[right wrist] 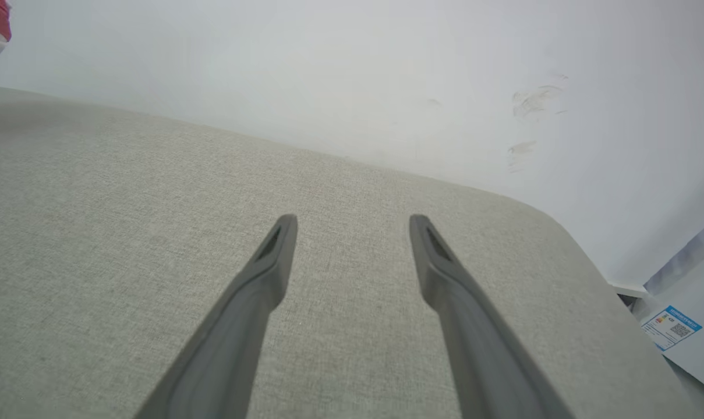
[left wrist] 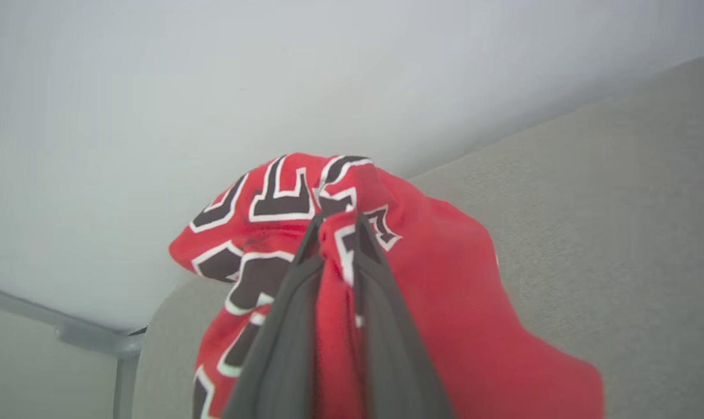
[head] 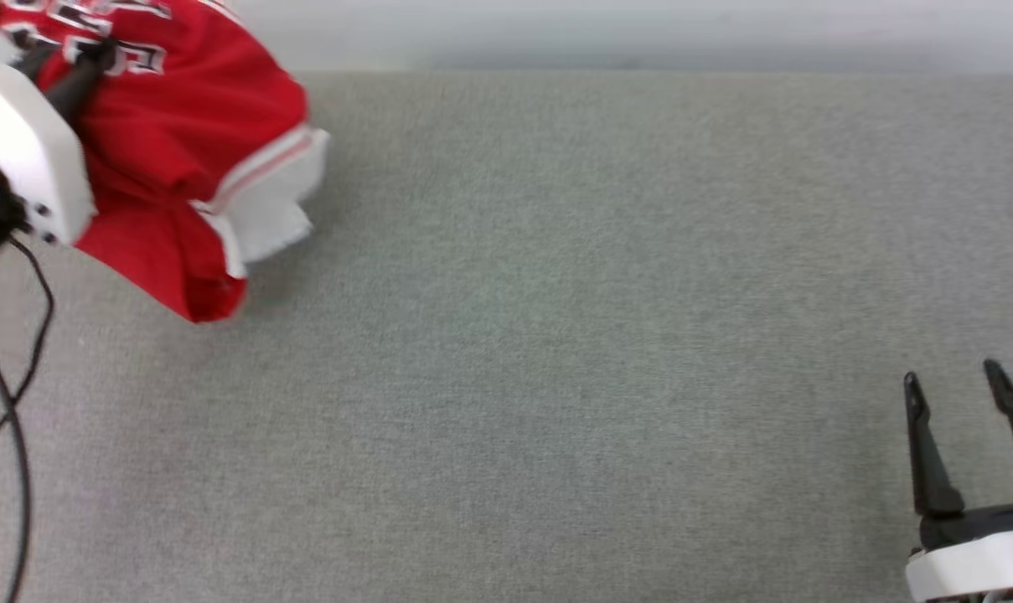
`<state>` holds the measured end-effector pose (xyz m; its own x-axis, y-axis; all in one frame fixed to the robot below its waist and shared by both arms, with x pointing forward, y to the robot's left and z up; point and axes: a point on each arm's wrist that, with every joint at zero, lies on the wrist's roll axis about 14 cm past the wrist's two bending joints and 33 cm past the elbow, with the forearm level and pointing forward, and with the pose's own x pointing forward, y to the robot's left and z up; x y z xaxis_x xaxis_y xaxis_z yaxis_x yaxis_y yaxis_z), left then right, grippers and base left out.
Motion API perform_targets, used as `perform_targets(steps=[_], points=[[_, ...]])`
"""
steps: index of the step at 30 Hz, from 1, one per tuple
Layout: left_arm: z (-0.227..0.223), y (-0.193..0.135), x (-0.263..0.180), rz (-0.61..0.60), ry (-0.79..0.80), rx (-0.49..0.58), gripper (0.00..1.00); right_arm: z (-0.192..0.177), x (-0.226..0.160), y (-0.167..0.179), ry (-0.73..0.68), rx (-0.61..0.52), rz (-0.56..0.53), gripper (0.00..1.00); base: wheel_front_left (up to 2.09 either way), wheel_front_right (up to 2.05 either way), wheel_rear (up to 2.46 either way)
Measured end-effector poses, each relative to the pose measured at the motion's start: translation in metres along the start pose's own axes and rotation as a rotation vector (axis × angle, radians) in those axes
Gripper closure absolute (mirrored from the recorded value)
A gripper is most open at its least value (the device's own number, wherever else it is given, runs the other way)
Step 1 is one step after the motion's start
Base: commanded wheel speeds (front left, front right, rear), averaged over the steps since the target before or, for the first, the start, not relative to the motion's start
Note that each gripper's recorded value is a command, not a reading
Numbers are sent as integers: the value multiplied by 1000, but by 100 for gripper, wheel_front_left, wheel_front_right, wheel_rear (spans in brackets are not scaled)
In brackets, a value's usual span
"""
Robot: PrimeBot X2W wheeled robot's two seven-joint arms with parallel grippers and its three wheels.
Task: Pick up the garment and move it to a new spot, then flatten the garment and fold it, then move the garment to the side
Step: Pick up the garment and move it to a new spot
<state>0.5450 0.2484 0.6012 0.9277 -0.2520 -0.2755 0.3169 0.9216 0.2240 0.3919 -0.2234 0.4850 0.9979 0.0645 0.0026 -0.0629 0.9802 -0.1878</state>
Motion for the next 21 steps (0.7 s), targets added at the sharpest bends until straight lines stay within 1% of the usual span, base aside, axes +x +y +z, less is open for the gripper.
perform_targets(steps=[4, 9, 11, 14, 16, 19, 21], points=[[18, -40, -7, -90, -59, 18, 100, 7, -15, -7, -11, 8, -30, 0, 0, 0, 0], [30, -99, -17, -223, -110, -2, 100, 15, -31, -22, -29, 10, -89, 0, 0, 0, 0], [35, -123, -21, -283, -131, -34, 100, 17, -37, -27, -34, 10, -109, 0, 0, 0, 0], [45, -155, -25, -354, -166, -52, 100, 19, -44, -32, -36, 12, -131, 0, 0, 0, 0], [45, -173, -23, -396, -159, -68, 100, 19, -48, -33, -35, 15, -138, 0, 0, 0, 0], [42, -200, -17, -468, -141, -134, 100, 21, -52, -37, -39, 15, -155, 0, 0, 0, 0], [38, -212, -9, -501, -124, -160, 100, 23, -53, -40, -44, 19, -171, 0, 0, 0, 0]])
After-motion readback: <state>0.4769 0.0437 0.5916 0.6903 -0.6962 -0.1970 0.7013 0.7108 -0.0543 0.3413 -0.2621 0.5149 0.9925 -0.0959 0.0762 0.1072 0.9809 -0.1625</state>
